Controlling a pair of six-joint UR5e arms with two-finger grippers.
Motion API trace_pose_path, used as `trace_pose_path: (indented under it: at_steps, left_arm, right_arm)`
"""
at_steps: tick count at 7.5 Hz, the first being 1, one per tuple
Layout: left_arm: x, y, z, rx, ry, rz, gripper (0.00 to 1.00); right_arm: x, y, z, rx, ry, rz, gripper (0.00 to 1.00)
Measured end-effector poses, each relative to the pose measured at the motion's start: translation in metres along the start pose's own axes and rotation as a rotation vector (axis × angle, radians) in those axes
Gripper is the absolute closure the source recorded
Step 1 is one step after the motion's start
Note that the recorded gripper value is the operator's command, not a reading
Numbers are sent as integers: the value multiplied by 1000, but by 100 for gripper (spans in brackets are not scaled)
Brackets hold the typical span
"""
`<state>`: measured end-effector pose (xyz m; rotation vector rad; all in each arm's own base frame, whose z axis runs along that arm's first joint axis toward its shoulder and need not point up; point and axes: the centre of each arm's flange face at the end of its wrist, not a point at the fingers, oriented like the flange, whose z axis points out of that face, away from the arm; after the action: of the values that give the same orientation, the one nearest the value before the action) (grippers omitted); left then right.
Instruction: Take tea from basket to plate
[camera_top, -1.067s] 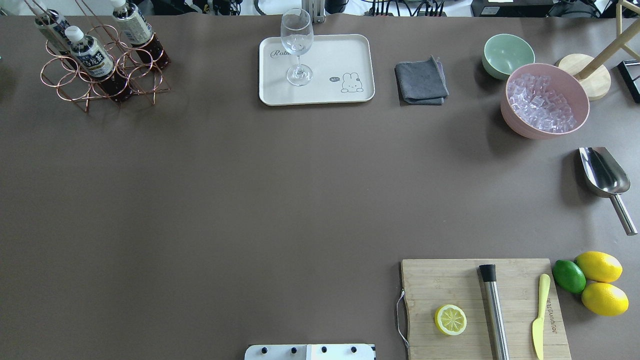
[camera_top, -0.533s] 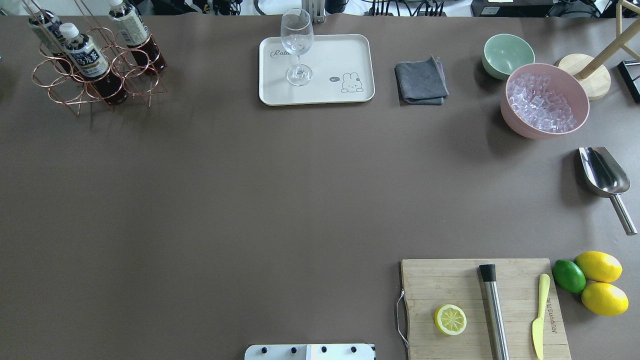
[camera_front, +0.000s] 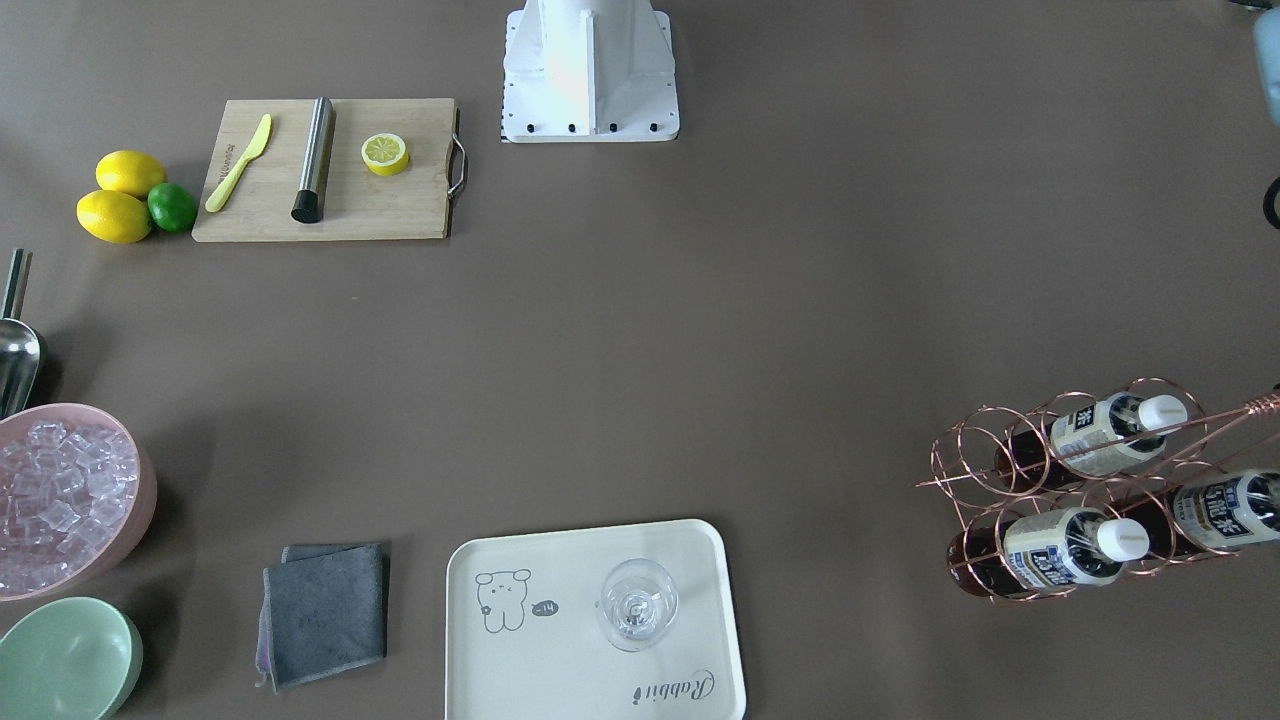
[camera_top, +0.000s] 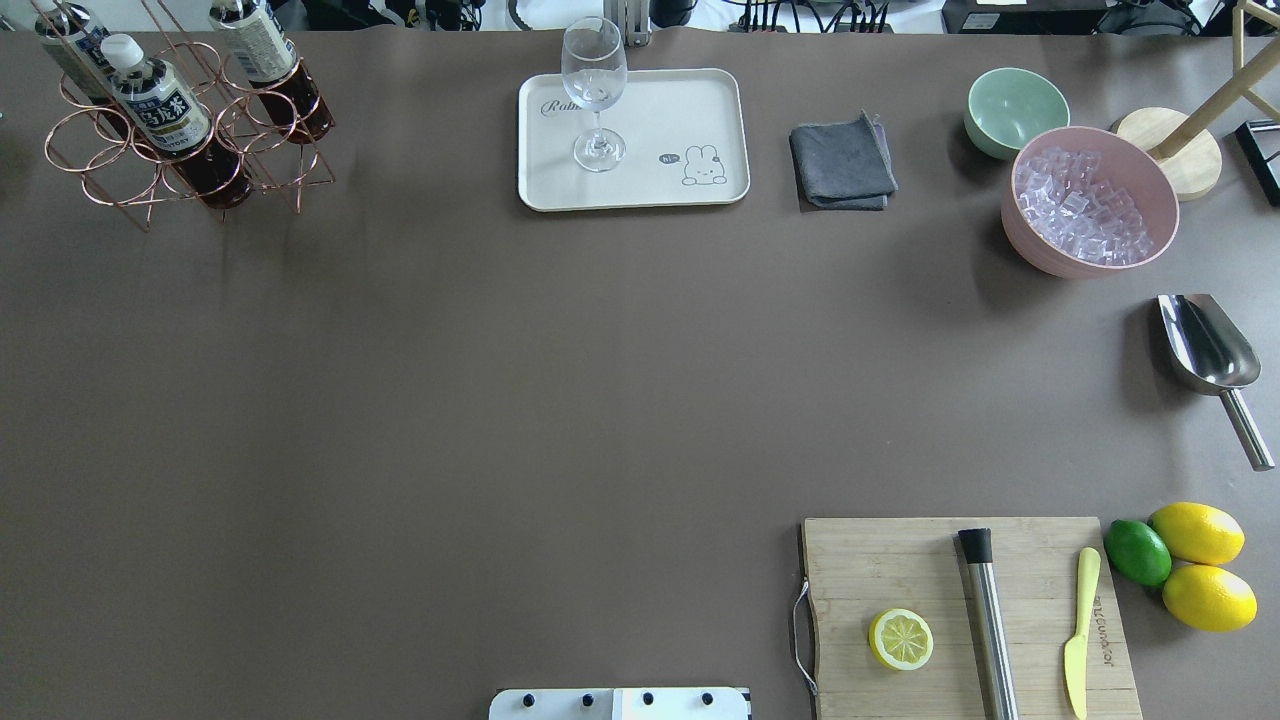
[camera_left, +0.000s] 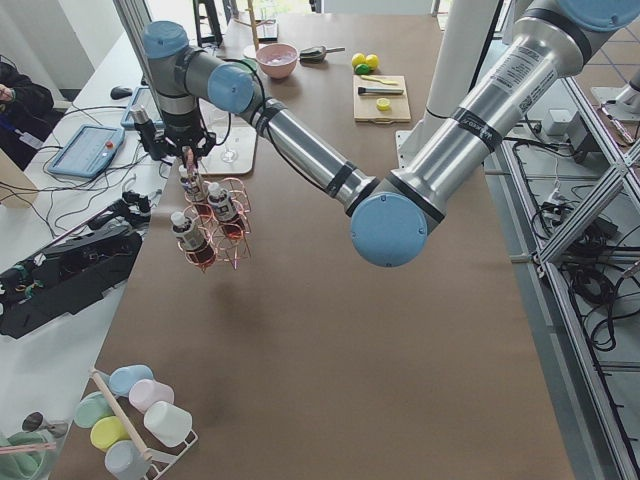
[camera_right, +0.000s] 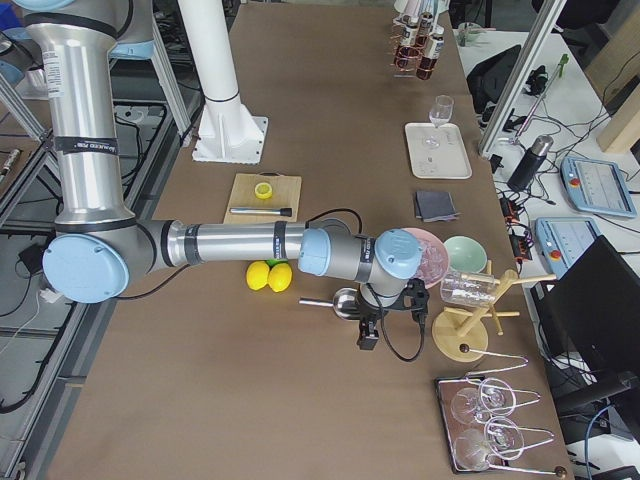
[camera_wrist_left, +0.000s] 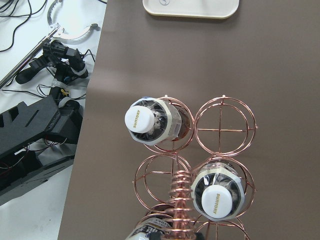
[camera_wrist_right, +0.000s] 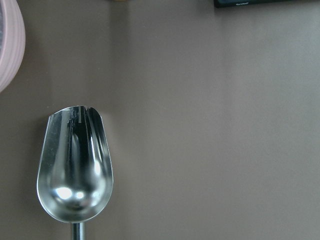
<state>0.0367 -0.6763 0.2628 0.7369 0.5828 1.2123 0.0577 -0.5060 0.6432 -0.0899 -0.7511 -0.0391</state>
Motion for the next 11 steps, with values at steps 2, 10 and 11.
trace_pose_path:
  at_steps: [2,10,11]
  left_arm:
    - [42,6,-50,13,-53,4,100]
    - [212,-151,-24,165,67,18,100]
    - [238,-190,-14,182,106,19,100]
  right_arm:
    - [0,1,1,-1,-8,2,0]
    - [-62,-5,-19,25,-111,192,0]
    - [-77,-6,-20,22,-125,214,0]
